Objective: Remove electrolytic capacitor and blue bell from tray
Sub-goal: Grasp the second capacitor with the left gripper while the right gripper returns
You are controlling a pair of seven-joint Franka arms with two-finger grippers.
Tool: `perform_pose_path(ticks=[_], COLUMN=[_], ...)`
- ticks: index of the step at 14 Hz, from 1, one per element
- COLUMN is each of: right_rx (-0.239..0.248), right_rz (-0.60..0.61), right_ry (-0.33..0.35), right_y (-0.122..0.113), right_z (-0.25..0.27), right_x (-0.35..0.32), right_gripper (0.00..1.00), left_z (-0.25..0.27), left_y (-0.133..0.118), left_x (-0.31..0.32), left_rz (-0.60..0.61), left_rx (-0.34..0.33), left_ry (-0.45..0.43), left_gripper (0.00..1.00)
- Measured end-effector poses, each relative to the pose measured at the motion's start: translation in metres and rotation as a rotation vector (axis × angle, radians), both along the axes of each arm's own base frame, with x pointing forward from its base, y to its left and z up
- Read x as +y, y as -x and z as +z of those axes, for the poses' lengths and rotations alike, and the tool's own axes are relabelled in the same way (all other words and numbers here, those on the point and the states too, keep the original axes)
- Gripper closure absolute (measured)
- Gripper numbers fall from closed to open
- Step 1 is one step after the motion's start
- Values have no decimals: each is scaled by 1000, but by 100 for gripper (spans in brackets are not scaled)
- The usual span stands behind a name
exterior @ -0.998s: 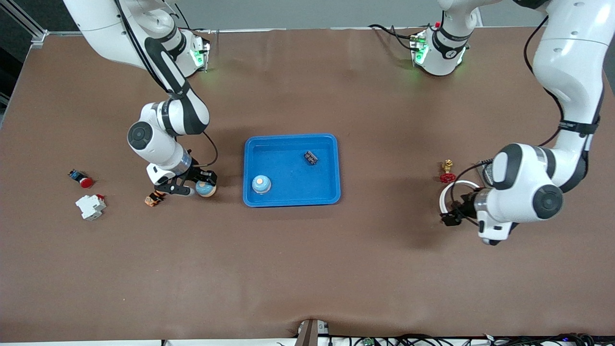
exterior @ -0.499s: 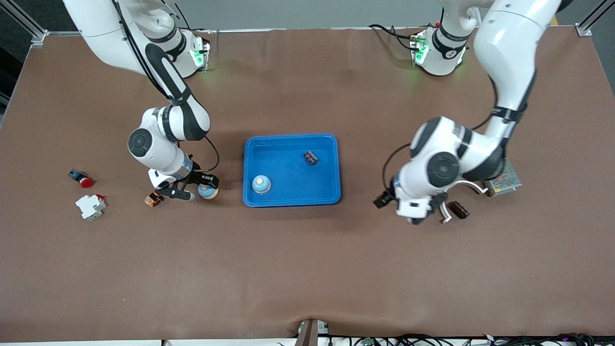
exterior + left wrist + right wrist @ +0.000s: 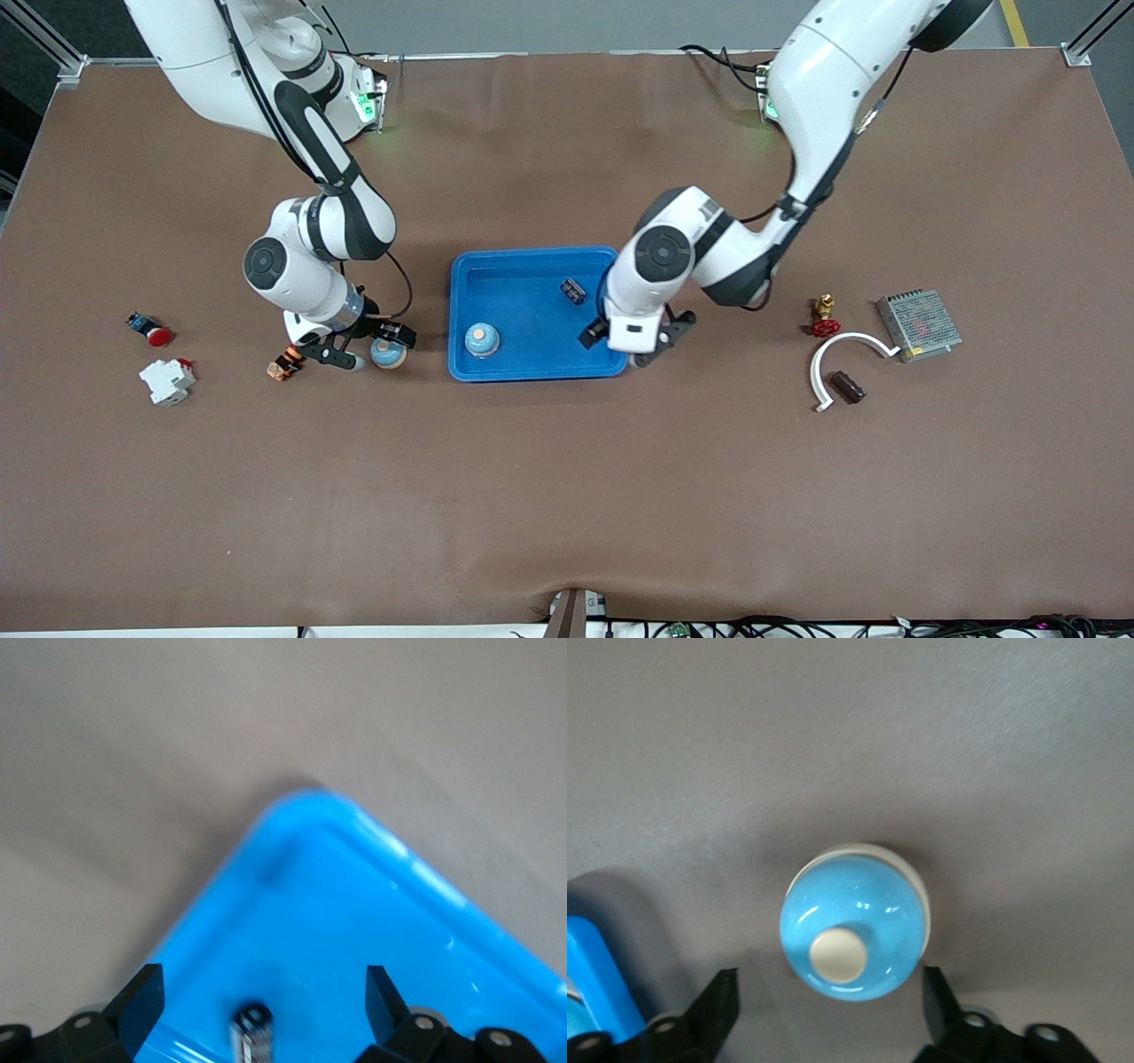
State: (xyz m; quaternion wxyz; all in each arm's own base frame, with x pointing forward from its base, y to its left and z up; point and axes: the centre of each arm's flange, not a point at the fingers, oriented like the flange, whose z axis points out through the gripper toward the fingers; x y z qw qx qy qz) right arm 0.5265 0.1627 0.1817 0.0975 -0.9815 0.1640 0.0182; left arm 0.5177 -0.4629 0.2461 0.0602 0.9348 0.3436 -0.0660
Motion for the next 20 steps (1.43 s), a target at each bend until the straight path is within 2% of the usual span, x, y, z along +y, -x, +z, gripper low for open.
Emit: perform_pose_path(ticks=[1,7,9,11,13,14,15,17,20], right_rx=[1,78,101,121,123,122,119,130,208], right_rz=[1,-9,-86,-143,-160,-161,-163,-164,-159], right_ry=[0,-4,1,8,12,11,10,7,4], right_y=[1,8,13,23,31,32,31,28,14], right_z=[0,-4,-4,-3,-1,1,3,8,28], right_x=[2,6,19,48,69,72,72,71,68], right_gripper=[0,0,0,0,0,0,0,0,0], left_z=[-5,-48,-62,-68,-70,-72,-73,-70,-57], left_y=[10,60,69,74,74,74,74,72,57], left_x=[-12,-45,-49,-52,-52,-51,-51,-52,-52], left_rz=[0,-27,-39,-39,-36,-35,-34,-31,-14], left_rx=[-1,56,73,81,83,85,86,77,53], left_ry=[7,-31,-41,-46,-49,-50,-51,-41,-22], left_gripper=[0,3,19,22,40,40,45,66,66])
